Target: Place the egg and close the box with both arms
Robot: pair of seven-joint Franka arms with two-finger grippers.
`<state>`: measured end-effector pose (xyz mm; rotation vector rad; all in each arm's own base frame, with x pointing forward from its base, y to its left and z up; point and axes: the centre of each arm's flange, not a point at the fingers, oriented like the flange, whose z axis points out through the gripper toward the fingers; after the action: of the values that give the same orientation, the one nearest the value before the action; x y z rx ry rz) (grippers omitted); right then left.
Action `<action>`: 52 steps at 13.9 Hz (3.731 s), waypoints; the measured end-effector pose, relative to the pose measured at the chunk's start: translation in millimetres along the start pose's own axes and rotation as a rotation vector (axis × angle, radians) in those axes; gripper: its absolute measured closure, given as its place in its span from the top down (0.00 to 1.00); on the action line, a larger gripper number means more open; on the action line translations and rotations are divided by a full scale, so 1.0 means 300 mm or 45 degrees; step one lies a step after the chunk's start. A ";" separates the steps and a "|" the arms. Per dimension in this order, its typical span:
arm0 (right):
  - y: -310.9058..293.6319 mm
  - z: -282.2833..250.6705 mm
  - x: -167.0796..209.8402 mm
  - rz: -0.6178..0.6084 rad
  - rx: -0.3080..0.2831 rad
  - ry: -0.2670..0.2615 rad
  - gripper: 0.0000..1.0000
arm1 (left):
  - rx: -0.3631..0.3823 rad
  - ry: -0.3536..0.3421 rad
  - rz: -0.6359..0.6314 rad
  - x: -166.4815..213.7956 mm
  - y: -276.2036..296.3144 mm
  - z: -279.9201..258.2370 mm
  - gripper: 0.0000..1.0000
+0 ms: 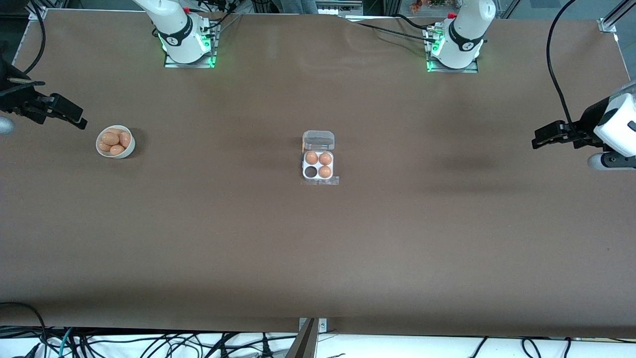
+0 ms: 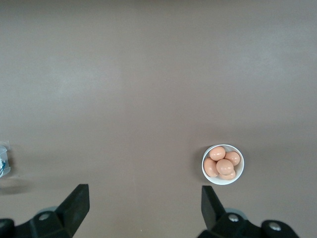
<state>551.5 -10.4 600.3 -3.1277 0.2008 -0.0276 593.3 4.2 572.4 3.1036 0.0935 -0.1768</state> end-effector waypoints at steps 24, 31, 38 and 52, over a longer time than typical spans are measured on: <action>0.524 1.010 -0.169 -0.236 -0.195 -0.218 1.00 | 0.000 0.001 0.000 0.000 0.000 -0.001 1.00; 0.517 1.091 -0.201 -0.281 -0.181 -0.275 1.00 | 0.000 0.001 0.000 0.000 0.000 -0.001 1.00; 0.519 1.197 -0.219 -0.316 -0.168 -0.357 1.00 | 0.000 0.001 0.000 0.000 0.000 -0.002 1.00; 0.539 1.238 -0.234 -0.297 -0.103 -0.383 0.50 | 0.000 0.001 0.000 0.000 0.000 -0.002 1.00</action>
<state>467.8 -159.4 226.5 -3.1601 -0.1690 0.4564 593.4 4.2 572.9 3.1037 0.0935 -0.1753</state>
